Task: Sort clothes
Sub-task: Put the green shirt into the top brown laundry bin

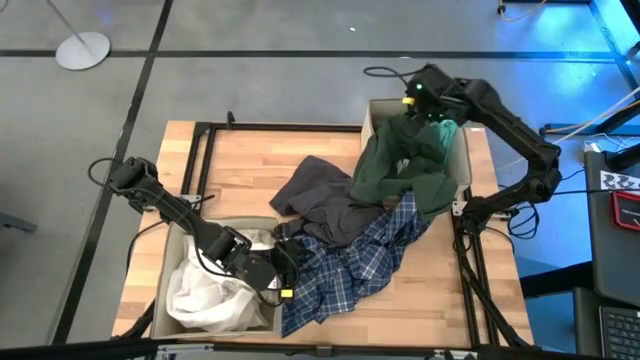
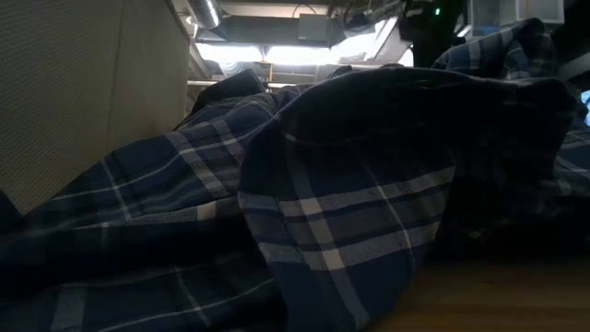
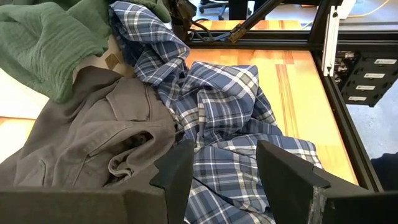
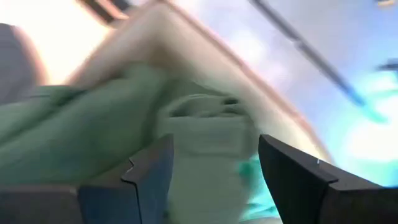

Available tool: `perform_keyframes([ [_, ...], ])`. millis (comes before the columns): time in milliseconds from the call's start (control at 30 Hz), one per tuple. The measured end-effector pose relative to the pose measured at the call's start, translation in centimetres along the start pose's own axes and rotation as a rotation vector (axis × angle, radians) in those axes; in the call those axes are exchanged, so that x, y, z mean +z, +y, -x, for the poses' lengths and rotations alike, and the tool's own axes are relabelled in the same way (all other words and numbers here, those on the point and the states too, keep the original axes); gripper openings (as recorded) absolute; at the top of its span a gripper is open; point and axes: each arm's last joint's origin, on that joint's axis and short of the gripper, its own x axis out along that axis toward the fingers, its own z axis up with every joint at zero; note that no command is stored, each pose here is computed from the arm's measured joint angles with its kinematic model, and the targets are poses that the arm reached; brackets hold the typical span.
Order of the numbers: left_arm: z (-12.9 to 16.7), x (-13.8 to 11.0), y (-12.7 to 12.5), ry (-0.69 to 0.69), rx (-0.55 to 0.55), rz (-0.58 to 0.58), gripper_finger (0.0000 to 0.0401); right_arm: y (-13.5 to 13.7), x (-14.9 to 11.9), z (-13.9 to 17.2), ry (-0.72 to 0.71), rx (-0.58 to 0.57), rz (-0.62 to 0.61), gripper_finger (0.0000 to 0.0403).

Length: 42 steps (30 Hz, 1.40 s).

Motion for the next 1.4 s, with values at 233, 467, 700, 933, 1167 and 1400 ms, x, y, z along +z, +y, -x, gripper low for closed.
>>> perform_keyframes([
  [233, 0.0, 0.0, 0.0, 0.0, 0.0, -0.001, 0.0166, 2.4, -1.1, 3.3, -0.026, 0.459, 0.048, 0.0237],
  [467, 0.0, 0.0, 0.0, 0.0, 0.0, -0.001, 0.0166, 7.4, -2.8, 4.7, -0.03, 0.602, 0.242, 0.0237],
  [700, 0.0, 0.0, 0.0, 0.0, 0.0, -0.001, 0.0166, 12.4, -5.2, 4.7, -0.065, 0.643, 0.493, 0.0237],
  [933, 0.0, 0.0, 0.0, 0.0, 0.0, 0.001, 0.0166, 15.4, -7.2, 4.4, -0.192, 0.447, 0.686, 0.0237],
  [1167, 0.0, 0.0, 0.0, 0.0, 0.0, 0.002, 0.0166, 16.2, -8.2, 3.7, -0.225, 0.305, 0.819, 0.0237],
  [1400, 0.0, 0.0, 0.0, 0.0, 0.0, -0.001, 0.0166, 17.1, -8.8, 1.9, -0.249, 0.256, 0.857, 0.0237],
])
